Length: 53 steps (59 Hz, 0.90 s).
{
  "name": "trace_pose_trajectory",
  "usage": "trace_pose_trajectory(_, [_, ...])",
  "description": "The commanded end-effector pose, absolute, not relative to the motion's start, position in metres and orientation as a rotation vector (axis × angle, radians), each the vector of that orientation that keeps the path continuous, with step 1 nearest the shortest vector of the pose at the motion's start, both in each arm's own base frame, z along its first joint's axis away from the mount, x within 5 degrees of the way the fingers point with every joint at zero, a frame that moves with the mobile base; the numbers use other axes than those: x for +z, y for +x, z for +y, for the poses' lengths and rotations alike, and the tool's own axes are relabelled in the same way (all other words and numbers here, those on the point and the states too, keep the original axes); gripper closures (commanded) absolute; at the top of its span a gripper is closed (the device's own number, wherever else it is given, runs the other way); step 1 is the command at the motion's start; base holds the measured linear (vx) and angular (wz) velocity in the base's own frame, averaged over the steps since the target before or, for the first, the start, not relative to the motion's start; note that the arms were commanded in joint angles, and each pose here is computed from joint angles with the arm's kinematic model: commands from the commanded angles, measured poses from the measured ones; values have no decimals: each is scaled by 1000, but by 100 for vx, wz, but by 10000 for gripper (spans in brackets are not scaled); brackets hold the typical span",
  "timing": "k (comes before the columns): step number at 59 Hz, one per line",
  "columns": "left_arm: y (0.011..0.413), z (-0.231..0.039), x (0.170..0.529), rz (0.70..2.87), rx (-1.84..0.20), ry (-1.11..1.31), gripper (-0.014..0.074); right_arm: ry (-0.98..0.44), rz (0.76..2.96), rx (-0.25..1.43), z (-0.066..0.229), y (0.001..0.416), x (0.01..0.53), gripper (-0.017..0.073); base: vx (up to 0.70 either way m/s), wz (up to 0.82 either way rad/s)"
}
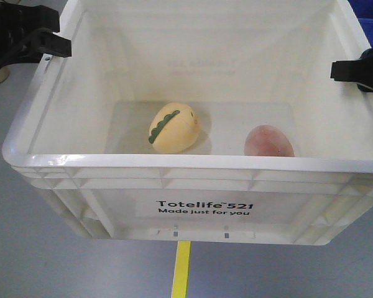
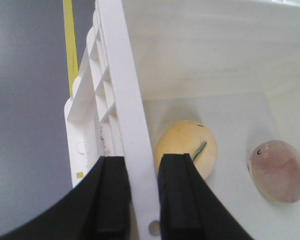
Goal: Place moving items into box and shelve
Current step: 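Hold the crate with both grippers while the base drives away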
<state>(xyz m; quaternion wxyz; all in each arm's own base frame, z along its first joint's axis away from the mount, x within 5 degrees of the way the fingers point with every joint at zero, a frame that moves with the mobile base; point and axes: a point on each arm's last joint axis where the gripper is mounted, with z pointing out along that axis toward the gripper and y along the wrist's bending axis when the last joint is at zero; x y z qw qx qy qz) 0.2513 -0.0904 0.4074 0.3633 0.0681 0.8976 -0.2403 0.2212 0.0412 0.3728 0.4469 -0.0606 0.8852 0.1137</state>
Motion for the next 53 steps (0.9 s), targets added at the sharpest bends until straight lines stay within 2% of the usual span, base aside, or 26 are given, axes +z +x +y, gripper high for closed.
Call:
trace_pose_trajectory(1, [243, -93, 439, 2122, -708, 143, 600, -97, 1983, 307, 40, 221, 405, 565, 16, 1])
trace_pose_trajectory(53, [243, -93, 439, 2122, -708, 143, 600, -98, 1988, 308, 40, 221, 404, 565, 18, 0])
